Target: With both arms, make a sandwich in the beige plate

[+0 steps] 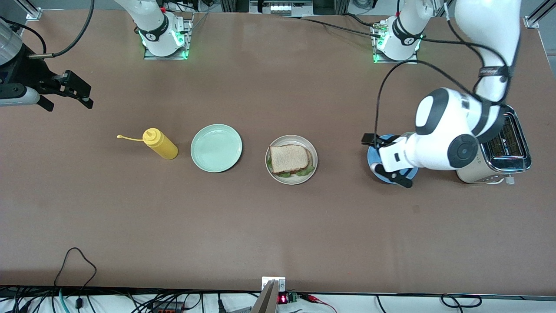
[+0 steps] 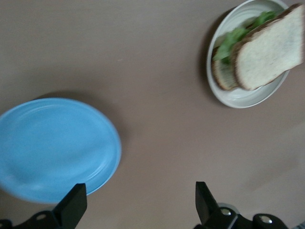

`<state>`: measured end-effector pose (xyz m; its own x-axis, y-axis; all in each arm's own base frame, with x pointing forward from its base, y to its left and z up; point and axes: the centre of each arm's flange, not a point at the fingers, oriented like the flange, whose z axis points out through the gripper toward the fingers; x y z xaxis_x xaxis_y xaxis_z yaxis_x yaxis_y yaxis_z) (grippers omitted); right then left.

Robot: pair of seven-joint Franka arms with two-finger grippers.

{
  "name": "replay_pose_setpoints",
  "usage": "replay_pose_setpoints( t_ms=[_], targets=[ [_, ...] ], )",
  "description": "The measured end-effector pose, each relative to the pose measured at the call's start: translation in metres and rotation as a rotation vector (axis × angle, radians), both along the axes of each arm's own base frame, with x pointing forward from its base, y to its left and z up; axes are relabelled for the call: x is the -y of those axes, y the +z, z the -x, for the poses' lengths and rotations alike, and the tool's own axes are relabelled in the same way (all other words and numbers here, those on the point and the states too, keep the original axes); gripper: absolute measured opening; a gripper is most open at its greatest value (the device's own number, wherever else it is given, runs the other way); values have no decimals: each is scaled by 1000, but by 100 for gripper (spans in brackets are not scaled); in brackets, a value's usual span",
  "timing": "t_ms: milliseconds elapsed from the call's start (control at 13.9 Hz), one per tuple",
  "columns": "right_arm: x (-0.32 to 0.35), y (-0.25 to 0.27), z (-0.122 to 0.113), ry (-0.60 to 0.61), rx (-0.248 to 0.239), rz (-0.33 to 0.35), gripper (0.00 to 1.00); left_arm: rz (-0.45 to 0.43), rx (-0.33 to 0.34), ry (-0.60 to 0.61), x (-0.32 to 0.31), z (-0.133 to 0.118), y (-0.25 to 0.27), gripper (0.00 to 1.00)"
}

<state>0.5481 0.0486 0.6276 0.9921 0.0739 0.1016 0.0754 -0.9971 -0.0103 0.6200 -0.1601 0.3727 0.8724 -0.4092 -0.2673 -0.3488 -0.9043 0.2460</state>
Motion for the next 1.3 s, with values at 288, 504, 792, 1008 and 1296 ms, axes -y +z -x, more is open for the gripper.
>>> replay_pose_setpoints(
  t_ms=[288, 504, 792, 1008, 1296],
  targets=[
    [2, -3, -2, 1, -2, 26, 100, -124, 41, -38, -16, -3, 76, 100],
    [2, -5, -6, 2, -4, 28, 100, -214, 69, 2, -27, 6, 136, 100],
    [2, -8, -13, 3, -7, 28, 100, -229, 144, 97, -60, 14, 205, 100],
    [1, -8, -19, 3, -4, 27, 100, -219, 168, 195, -116, 9, 216, 100],
    [2, -10, -16, 3, -35, 29, 100, -162, 260, 273, -142, 14, 199, 100]
  ],
)
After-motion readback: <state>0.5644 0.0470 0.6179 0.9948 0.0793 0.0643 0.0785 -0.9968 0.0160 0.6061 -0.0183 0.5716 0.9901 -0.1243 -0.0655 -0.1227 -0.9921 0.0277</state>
